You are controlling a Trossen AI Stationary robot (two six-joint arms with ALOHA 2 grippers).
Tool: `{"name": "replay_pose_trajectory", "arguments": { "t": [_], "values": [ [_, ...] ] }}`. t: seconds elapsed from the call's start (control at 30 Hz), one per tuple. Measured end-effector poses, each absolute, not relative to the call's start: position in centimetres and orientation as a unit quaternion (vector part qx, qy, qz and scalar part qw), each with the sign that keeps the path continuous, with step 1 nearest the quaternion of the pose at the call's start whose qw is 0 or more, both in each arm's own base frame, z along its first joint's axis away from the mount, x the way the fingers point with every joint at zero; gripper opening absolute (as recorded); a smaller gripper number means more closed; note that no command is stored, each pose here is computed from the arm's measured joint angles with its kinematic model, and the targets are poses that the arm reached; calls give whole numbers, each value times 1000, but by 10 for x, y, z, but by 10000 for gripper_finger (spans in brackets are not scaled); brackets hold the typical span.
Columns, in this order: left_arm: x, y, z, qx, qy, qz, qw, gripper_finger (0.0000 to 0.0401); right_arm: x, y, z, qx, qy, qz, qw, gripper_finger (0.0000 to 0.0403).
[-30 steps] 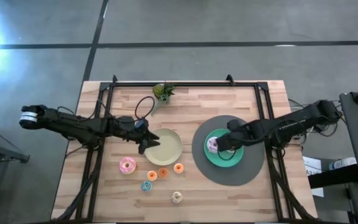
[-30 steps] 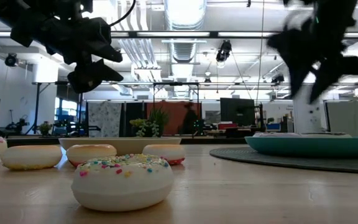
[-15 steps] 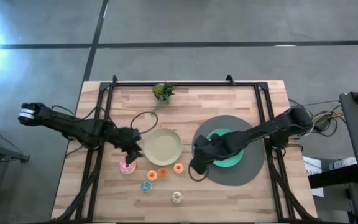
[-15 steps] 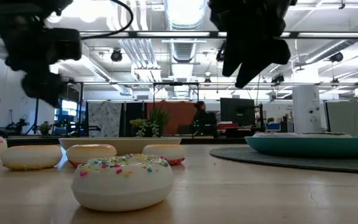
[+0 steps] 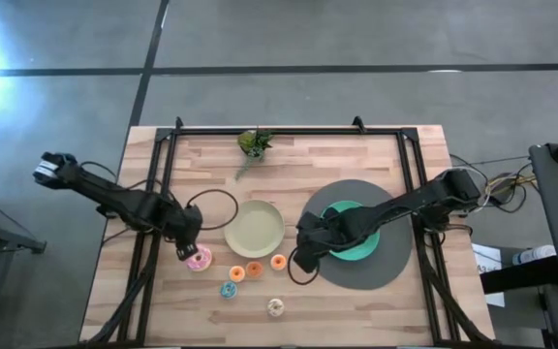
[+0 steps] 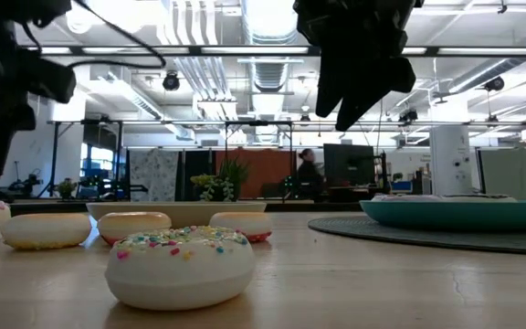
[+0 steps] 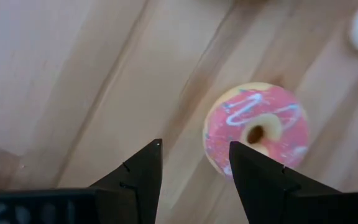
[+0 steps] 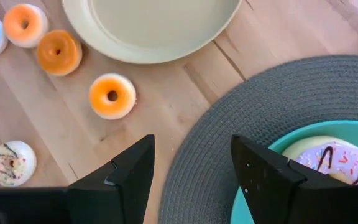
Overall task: Pick & Place donuts
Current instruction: Put the big pink donut on the green plate
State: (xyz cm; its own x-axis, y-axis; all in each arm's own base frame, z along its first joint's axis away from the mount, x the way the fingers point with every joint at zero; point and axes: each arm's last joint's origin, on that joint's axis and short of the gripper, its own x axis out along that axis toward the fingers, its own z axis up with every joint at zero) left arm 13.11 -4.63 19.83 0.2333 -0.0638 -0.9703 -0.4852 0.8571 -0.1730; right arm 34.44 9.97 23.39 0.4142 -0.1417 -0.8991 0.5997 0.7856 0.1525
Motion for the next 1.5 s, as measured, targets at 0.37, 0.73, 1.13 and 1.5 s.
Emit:
{"name": "replay_pose_trajectory", "arguments": {
  "t": [0.37, 0.73, 1.13, 1.5],
  "values": [
    [138, -54, 169, -273, 614, 94, 734, 160, 344, 100, 234, 240, 488, -233, 806, 203],
    [132, -52, 153, -284, 621, 101, 724, 160, 344, 99, 234, 235, 491, -231, 807, 203],
    [140, -58, 138, -366, 566, 48, 737, 128, 344, 100, 234, 253, 492, -231, 800, 203],
    [150, -61, 160, -366, 528, 20, 766, 5, 347, 102, 235, 332, 475, -234, 781, 174]
  ]
}}
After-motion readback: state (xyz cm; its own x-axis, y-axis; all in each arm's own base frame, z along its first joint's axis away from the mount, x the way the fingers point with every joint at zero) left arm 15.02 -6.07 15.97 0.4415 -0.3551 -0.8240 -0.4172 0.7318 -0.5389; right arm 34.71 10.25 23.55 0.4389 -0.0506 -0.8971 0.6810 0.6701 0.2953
